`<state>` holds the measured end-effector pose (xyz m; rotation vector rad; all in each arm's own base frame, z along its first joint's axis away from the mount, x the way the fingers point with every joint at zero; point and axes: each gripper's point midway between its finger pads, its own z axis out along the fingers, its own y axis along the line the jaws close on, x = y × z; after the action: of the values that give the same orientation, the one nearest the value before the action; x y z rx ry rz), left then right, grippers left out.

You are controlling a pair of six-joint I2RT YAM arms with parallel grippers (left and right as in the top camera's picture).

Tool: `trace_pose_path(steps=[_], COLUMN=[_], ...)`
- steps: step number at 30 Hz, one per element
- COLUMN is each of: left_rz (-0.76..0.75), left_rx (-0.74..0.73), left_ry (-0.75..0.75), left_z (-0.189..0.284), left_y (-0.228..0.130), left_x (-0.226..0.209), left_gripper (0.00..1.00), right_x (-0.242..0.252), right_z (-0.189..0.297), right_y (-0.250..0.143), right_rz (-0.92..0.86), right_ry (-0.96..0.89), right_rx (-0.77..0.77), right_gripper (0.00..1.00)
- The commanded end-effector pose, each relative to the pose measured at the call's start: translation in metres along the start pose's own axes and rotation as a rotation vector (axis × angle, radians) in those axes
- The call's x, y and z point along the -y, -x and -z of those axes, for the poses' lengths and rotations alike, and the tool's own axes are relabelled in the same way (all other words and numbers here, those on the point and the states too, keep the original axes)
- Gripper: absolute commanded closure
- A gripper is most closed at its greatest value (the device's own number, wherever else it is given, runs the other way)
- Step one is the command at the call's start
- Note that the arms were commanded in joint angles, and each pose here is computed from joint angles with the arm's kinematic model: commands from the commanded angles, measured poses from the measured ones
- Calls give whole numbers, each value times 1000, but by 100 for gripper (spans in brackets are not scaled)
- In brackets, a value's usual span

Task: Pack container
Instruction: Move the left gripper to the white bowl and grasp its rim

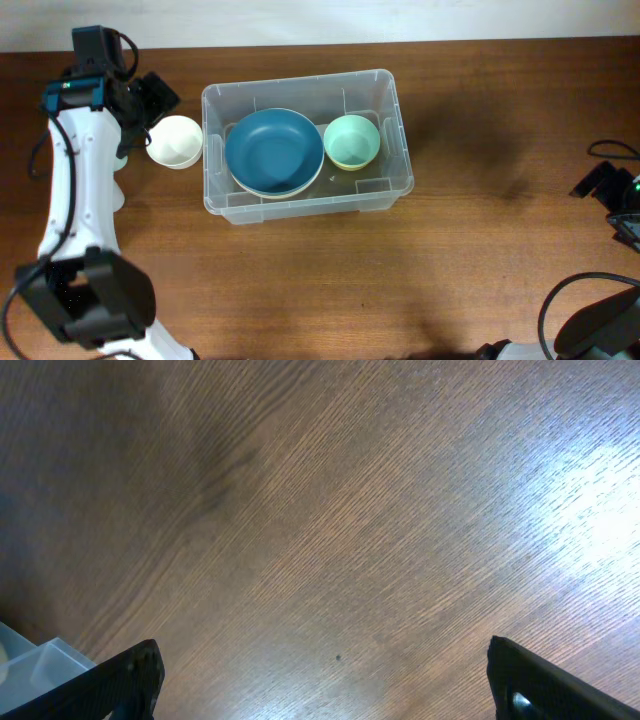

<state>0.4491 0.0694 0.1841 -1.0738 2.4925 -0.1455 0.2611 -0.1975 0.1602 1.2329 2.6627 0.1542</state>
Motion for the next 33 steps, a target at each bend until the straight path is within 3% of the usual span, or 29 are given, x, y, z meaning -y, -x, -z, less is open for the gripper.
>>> trace_pose_path(steps=[1,17,23,24,33], left_rz=[140,239,240,239,239], left_rx=[-82,-220,-248,-252,-282], left_ry=[16,165,193,203,233], left_z=[-29,-108,-126,-130,-146], left_y=[-11,-34,-41,-43,-52], left_x=[-4,-36,-42,-45,-52], left_gripper=[2,4,11,16,19], right_x=[0,0,0,0,0], right_z=[5,5,5,5,5], right_y=[0,0,0,0,0], right_rz=[4,4,4,4,4], right_ry=[4,4,4,4,4], right_rx=[17,17,17,17,17], right_gripper=[1,1,1,1,1])
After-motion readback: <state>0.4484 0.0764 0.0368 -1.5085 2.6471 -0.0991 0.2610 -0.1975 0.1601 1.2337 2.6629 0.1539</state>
